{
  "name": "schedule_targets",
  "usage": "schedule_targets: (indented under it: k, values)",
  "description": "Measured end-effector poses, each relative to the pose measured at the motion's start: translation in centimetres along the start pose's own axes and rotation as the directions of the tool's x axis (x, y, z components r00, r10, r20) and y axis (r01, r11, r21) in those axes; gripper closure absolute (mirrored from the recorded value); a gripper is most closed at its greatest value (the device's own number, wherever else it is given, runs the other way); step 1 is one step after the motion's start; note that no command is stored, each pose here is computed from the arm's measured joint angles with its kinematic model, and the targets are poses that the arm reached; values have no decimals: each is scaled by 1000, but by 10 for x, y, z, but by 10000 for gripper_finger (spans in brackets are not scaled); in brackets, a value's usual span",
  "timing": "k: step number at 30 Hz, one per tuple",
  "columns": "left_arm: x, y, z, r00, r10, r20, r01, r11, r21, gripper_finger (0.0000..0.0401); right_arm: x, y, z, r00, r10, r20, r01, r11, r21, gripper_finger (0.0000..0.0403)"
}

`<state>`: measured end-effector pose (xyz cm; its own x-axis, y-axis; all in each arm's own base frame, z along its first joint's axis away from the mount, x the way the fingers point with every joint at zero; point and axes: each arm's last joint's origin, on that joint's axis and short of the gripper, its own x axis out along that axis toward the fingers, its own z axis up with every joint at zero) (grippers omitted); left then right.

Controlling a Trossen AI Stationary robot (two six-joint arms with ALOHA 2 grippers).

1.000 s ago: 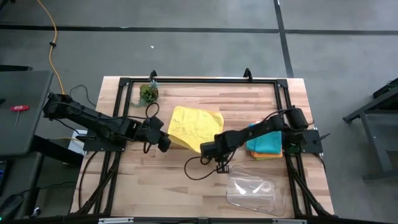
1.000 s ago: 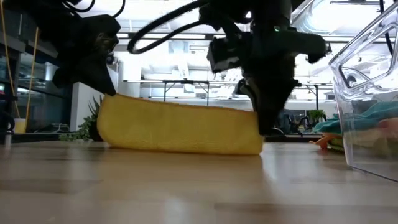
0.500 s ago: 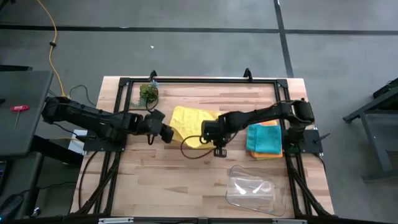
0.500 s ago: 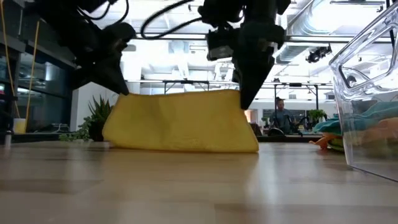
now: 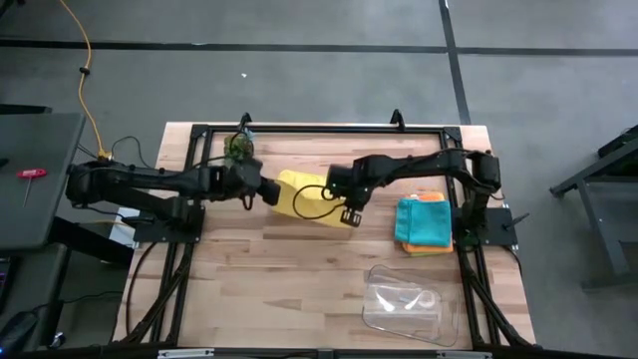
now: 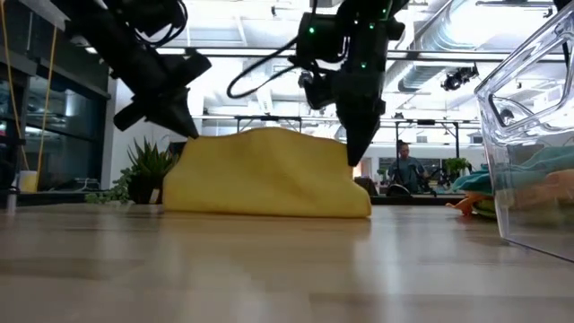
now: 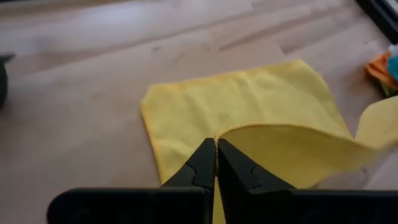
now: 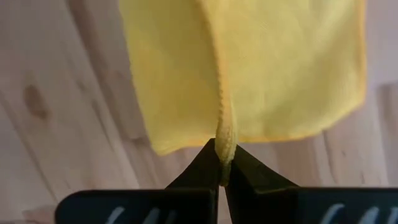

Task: Fold microfiber towels
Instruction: Fold the yellow cloth

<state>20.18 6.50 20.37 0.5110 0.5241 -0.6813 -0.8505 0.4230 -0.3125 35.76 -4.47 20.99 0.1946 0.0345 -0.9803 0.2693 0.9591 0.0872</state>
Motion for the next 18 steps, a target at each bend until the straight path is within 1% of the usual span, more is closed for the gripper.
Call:
schedule_targets:
  k: [5, 10, 13, 18]
  values:
    - [2, 5, 5, 1000, 19, 16, -18, 1000, -7, 401, -1, -11, -4, 998, -30, -52, 35, 996, 80, 403]
    - [6, 5, 6, 999, 28, 14, -28, 1000, 4, 401, -1, -14, -4, 998, -31, -59, 41, 986, 160, 403]
    - [10, 4, 5, 1000, 19, -2, -19, 1000, 5, 401, -1, -14, -4, 998, -30, -60, 40, 985, 169, 403]
    - [19, 2, -1, 998, 40, -42, -39, 999, 21, 401, -1, -14, -4, 997, -42, -58, 53, 980, 190, 403]
